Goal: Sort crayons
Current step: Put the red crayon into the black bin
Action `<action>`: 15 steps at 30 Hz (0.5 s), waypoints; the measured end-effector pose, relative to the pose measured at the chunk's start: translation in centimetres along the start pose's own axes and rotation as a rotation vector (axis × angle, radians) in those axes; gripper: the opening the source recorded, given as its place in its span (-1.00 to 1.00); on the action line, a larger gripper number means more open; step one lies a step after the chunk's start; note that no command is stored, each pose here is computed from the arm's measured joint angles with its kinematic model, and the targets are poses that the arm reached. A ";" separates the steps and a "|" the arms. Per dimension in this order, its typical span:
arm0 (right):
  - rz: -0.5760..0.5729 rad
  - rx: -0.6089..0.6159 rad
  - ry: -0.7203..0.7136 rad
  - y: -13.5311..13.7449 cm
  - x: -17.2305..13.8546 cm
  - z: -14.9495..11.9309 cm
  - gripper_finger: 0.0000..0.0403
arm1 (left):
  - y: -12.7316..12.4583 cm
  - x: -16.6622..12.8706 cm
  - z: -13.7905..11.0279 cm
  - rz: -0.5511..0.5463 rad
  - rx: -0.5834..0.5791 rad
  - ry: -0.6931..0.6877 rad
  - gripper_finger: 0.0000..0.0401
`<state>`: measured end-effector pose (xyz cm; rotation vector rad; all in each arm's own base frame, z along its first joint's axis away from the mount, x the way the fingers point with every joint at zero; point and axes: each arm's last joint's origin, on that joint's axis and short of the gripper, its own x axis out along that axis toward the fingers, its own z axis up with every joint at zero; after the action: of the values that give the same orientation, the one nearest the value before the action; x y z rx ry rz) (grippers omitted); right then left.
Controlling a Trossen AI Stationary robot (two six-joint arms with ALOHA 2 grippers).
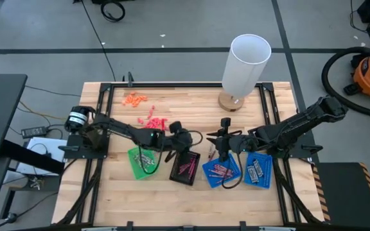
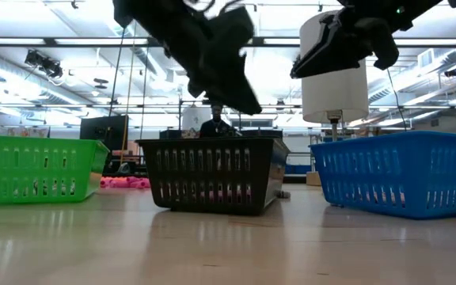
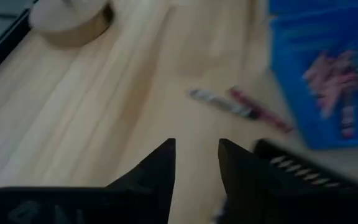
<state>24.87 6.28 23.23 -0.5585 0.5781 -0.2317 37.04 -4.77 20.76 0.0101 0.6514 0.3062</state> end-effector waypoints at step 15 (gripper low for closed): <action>0.005 0.066 0.000 0.0 0.1 0.0 -0.57 | 5.7 1.1 -2.7 0.064 0.281 0.376 -0.34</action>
<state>24.90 6.21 23.22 -0.4928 0.5701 -0.2450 34.74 0.72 18.56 0.2477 1.0649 0.2780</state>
